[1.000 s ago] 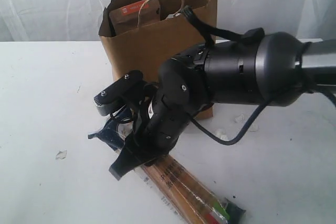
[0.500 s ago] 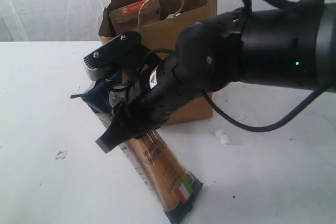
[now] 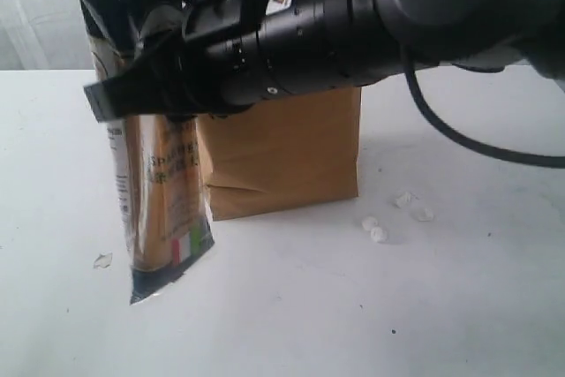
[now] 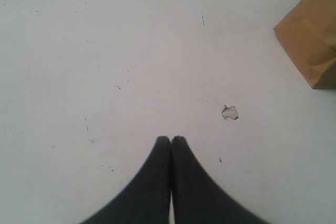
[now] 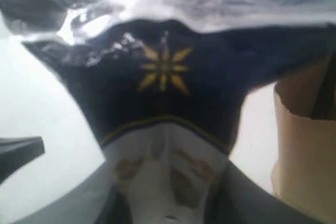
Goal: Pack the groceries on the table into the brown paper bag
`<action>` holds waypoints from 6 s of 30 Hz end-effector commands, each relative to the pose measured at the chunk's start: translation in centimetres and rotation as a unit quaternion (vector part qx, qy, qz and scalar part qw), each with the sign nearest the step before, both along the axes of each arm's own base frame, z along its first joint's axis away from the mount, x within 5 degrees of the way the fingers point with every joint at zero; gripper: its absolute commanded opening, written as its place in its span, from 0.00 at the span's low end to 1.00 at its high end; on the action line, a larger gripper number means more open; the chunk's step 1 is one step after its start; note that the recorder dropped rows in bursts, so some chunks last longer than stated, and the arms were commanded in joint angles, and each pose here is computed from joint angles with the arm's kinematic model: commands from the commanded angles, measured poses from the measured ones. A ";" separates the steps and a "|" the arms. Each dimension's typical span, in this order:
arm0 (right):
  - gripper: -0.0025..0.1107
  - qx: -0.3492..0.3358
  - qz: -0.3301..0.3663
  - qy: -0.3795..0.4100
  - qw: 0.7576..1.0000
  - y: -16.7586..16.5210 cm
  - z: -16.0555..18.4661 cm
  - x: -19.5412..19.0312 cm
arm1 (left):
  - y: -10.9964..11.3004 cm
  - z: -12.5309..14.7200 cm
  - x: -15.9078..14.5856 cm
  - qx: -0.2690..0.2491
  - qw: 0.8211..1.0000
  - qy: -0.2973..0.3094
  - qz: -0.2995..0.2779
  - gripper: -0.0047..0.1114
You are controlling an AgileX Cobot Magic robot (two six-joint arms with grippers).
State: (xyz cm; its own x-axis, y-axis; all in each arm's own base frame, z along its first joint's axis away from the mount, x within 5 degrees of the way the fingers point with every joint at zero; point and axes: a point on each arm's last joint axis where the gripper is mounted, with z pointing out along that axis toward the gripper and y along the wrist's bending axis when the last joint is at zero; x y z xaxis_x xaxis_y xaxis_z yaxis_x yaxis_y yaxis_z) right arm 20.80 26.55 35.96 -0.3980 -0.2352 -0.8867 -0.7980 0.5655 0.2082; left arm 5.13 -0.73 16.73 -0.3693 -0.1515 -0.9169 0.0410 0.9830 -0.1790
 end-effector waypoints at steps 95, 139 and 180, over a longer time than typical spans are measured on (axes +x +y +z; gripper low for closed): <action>0.02 0.037 -0.303 -0.177 0.936 0.0 -3.6 14.8 | 0.0 0.0 0.0 -0.002 1.000 -0.004 -0.003 0.04; 0.47 0.060 -0.244 -0.228 0.941 -1.5 2.9 11.4 | 0.0 0.0 0.0 -0.002 1.000 -0.004 -0.003 0.04; 0.02 -0.074 -0.481 -0.127 0.864 -25.9 -2.0 9.4 | 0.0 -0.1 0.0 -0.001 1.000 -0.002 -0.003 0.04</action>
State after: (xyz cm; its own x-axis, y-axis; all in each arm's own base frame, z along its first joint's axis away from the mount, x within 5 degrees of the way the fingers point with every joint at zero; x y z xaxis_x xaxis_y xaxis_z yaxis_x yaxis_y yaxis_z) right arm 29.45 1.49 35.95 -0.2236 -0.2053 -0.9528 0.0203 0.9764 -0.2151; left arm 5.15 -0.73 16.76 -0.3660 -0.1519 -0.9181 0.0412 0.9830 -0.1791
